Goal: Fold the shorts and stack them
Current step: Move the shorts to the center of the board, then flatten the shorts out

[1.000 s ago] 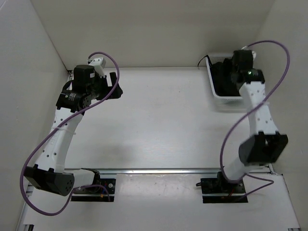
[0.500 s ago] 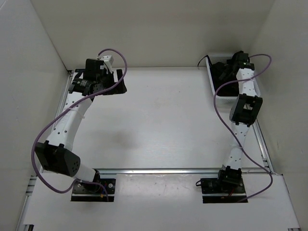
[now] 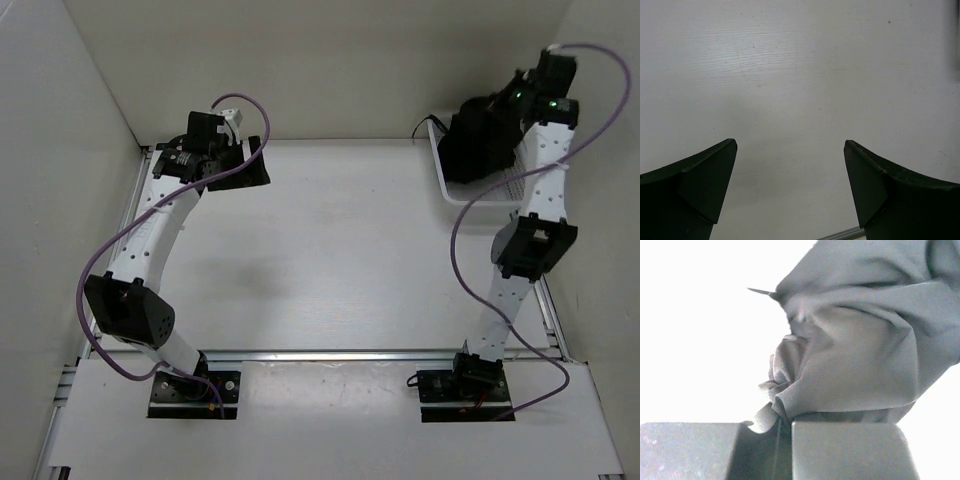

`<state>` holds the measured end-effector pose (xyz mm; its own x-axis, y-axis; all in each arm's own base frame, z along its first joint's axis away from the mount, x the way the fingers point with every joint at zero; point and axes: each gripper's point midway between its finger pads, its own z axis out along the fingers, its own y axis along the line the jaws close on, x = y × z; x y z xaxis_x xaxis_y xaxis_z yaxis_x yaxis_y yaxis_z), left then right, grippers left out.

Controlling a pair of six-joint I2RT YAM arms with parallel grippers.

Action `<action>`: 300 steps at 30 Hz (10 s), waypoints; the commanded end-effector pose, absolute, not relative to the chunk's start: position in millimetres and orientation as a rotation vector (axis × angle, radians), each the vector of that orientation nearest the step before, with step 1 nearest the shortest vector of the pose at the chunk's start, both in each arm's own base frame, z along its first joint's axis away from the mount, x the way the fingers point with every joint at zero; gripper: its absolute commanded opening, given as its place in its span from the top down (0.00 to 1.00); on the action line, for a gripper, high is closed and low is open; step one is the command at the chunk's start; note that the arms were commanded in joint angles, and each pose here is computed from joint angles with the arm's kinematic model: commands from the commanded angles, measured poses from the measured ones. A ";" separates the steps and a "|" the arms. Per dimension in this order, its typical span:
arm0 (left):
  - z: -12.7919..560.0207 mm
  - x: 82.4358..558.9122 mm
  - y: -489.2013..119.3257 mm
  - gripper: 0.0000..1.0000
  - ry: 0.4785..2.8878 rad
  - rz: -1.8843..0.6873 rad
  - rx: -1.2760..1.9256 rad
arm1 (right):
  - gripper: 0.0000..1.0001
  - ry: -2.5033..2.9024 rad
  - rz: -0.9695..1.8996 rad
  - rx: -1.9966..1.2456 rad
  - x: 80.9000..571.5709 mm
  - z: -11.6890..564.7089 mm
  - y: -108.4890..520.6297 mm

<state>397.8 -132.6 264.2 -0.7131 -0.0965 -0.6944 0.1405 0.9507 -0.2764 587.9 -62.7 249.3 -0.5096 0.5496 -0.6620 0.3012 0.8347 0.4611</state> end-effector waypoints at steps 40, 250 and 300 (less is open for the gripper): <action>262.5 323.0 -96.5 0.00 2.389 -0.509 -0.188 | 0.09 2.451 0.196 -0.287 328.4 205.6 233.8; 227.5 393.8 -3.5 0.07 2.448 -0.071 -0.595 | 0.06 2.723 0.492 -0.069 337.1 109.9 226.6; 199.1 292.8 -126.2 0.90 2.591 -0.178 -0.321 | 1.00 2.733 0.441 0.261 295.6 132.3 136.3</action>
